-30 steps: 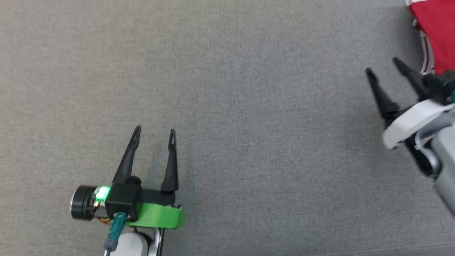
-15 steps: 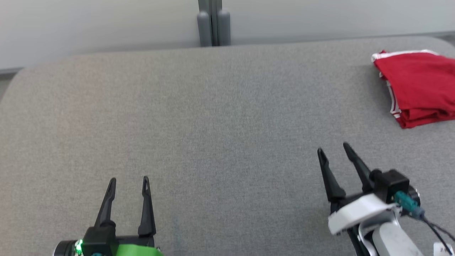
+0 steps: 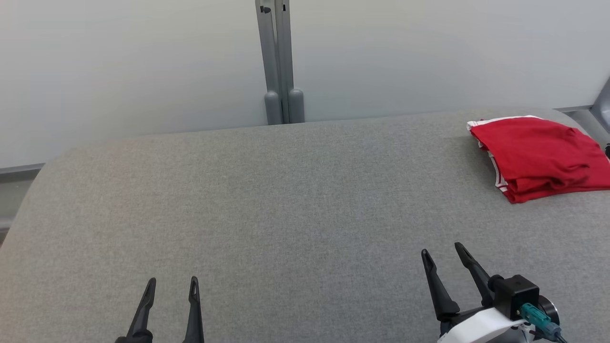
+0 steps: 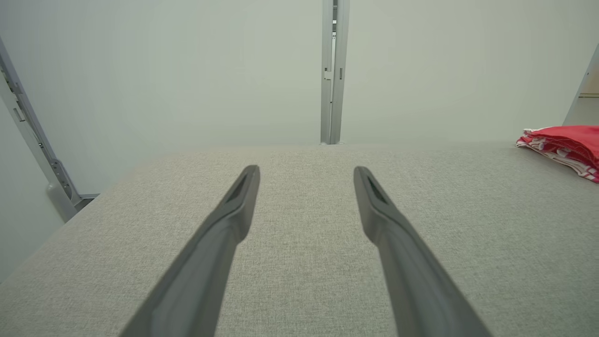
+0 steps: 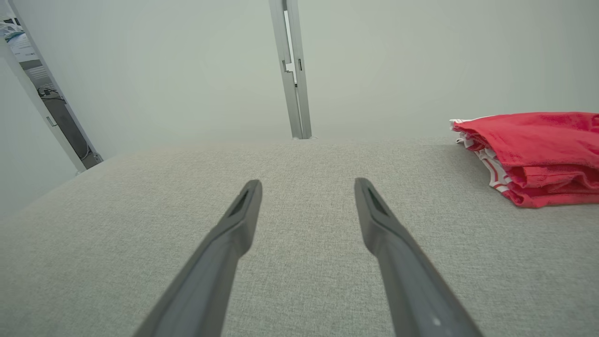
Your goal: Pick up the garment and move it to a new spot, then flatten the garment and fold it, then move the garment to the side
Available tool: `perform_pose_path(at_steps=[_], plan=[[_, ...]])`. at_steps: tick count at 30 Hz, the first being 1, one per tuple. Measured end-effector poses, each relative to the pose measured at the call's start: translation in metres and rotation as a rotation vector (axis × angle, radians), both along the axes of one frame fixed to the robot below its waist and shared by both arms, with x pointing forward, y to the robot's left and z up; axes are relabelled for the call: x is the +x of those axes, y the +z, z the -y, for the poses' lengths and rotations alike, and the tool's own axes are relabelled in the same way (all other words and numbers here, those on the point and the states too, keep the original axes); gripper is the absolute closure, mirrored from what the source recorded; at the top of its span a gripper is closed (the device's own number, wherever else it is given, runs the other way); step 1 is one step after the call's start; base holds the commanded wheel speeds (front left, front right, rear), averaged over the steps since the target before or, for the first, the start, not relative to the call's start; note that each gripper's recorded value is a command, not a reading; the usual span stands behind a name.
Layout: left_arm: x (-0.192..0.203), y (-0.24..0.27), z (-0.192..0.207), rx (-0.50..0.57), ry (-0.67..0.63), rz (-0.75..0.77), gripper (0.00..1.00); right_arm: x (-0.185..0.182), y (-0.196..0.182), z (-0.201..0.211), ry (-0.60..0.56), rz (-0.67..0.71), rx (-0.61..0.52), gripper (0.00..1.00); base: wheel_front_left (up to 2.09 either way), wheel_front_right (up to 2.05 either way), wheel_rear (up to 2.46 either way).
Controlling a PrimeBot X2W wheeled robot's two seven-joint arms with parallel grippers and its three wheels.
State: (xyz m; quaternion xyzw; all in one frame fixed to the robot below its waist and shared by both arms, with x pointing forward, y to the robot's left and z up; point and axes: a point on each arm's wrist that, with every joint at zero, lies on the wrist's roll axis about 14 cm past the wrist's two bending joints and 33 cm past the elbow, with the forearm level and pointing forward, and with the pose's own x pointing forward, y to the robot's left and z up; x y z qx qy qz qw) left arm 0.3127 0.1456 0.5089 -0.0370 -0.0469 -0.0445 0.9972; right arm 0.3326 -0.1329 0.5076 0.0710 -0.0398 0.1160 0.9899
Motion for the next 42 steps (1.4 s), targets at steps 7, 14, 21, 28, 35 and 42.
perform_pose_path(at_steps=[7,14,21,28,35,42], plan=[[-0.003,0.004,-0.001,-0.002,0.0,0.014,0.0,-0.004,0.003,0.0,0.0,0.012,0.001,0.0,0.0,0.0,0.0],[-0.004,0.001,-0.004,-0.007,0.01,0.005,0.0,-0.003,0.002,-0.004,0.011,0.007,0.002,0.0,0.0,0.0,0.0],[-0.004,-0.001,-0.006,-0.006,0.014,-0.003,0.0,-0.003,0.001,-0.005,0.011,0.004,0.006,0.0,0.0,0.0,0.0],[-0.003,-0.003,-0.005,-0.007,0.008,-0.007,0.0,-0.004,0.001,-0.005,0.007,0.003,0.009,0.0,0.0,0.0,0.0],[-0.004,-0.011,-0.006,0.006,0.018,-0.034,1.0,-0.006,-0.007,-0.006,0.014,-0.02,0.004,1.0,0.0,0.0,0.0],[-0.005,-0.024,-0.009,-0.084,0.032,-0.092,1.0,-0.009,-0.021,0.0,-0.012,-0.089,0.084,1.0,0.0,0.0,0.0]])
